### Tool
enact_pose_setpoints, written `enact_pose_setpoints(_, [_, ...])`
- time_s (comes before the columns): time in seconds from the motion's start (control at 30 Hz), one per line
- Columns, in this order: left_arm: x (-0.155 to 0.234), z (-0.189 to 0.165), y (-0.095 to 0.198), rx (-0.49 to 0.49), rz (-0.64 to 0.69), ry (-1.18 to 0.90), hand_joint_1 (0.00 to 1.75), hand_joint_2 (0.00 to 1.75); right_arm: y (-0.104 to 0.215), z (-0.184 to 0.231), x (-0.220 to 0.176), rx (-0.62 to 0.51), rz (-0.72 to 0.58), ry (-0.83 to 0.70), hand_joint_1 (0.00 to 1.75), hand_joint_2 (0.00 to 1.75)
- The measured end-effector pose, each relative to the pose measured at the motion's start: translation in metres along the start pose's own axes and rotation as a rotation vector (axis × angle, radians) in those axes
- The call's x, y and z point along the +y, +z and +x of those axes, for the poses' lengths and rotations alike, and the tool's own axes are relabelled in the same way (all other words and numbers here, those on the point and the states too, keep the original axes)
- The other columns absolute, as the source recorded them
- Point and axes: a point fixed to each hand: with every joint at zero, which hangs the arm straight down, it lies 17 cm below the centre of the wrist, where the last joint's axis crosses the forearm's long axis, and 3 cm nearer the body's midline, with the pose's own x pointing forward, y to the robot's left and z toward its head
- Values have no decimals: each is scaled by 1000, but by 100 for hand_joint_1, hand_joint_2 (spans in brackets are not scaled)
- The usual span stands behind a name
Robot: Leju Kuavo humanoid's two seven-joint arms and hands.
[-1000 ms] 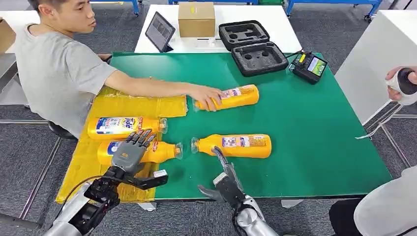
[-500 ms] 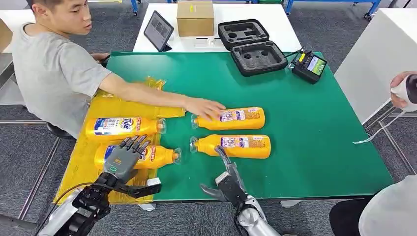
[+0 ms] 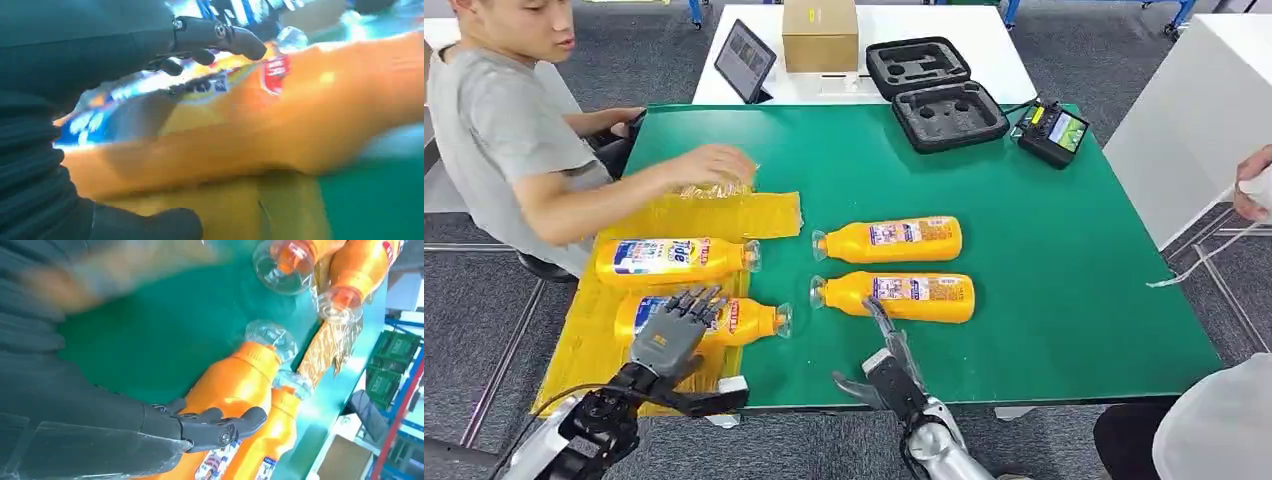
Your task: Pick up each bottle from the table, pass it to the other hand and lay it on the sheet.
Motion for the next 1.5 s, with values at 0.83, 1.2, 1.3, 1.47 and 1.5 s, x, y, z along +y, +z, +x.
enact_pose_setpoints(0.83, [133,47,48,-148,579,356,0,175,-9,88,1,-301,-60,212,0,175])
enact_pose_setpoints(1.2, [181,67,27,-234,787,571,0,175,9,153,18,-603,-24,507,0,175])
enact_pose_setpoints(1.3, [192,69,32,-253,861,661,0,175,19,167,22,-705,-8,713,0,175])
enact_pose_setpoints(1.47, [202,66,40,-255,957,805,0,175,6,140,-25,-558,-96,871,0,175])
enact_pose_setpoints(1.5, [203,66,40,-256,962,827,0,175,4,133,-35,-520,-114,881,0,175])
